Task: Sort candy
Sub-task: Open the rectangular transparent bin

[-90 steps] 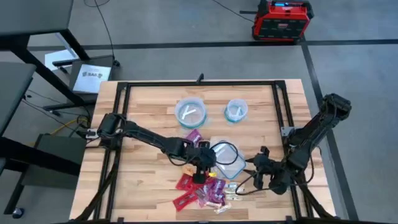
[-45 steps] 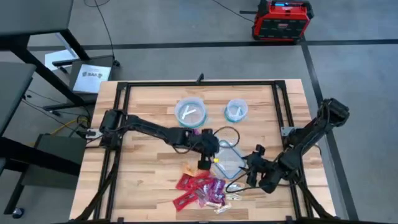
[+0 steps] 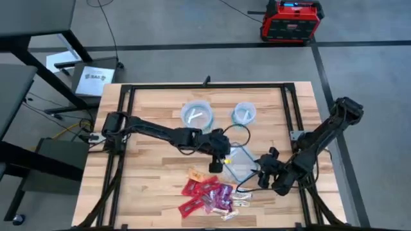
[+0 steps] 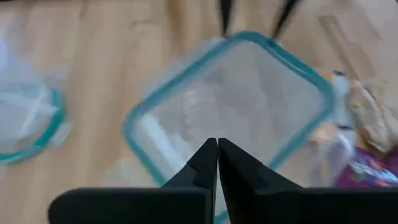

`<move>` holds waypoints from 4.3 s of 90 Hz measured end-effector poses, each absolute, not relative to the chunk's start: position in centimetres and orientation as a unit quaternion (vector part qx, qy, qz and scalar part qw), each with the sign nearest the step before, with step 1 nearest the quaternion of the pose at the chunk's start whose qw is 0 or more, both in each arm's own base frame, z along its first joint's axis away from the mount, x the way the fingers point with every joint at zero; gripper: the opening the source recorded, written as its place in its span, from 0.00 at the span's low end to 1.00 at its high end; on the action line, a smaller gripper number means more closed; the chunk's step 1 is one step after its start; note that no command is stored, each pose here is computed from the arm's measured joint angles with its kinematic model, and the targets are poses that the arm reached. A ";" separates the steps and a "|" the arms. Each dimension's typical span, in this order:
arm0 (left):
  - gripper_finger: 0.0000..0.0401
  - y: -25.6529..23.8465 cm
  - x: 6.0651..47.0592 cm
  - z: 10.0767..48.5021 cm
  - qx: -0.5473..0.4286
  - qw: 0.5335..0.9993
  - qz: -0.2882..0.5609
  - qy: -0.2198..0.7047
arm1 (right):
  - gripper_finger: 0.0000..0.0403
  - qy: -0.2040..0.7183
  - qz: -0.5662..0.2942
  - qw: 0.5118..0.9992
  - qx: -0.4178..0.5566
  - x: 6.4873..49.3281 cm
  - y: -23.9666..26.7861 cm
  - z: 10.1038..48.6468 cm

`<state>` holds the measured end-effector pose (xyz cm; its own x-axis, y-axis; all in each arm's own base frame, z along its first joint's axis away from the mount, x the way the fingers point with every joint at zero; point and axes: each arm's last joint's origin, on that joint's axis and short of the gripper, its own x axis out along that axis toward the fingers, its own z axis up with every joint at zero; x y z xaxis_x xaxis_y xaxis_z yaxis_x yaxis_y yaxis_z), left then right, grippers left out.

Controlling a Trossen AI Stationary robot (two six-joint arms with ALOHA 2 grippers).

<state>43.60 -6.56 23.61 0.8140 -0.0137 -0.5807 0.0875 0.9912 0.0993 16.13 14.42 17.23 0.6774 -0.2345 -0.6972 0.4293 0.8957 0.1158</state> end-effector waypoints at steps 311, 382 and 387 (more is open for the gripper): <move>0.00 -4.3 48.3 13.6 0.090 0.939 -0.202 0.262 | 0.54 0.087 -0.191 0.956 0.206 19.6 20.2 7.6; 0.00 -6.0 48.4 18.9 0.118 0.939 -0.175 0.272 | 0.47 0.070 -0.093 0.973 -0.197 17.4 22.9 15.3; 0.00 -6.4 48.3 20.0 0.120 0.937 -0.177 0.277 | 0.46 0.092 -0.097 0.965 -0.225 17.8 22.7 14.9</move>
<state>48.27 -6.41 20.01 0.7841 -0.2658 -0.5608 0.3984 0.9084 0.1265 17.77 22.73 14.87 0.9640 -0.2292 -0.1348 0.1462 0.8802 -0.4515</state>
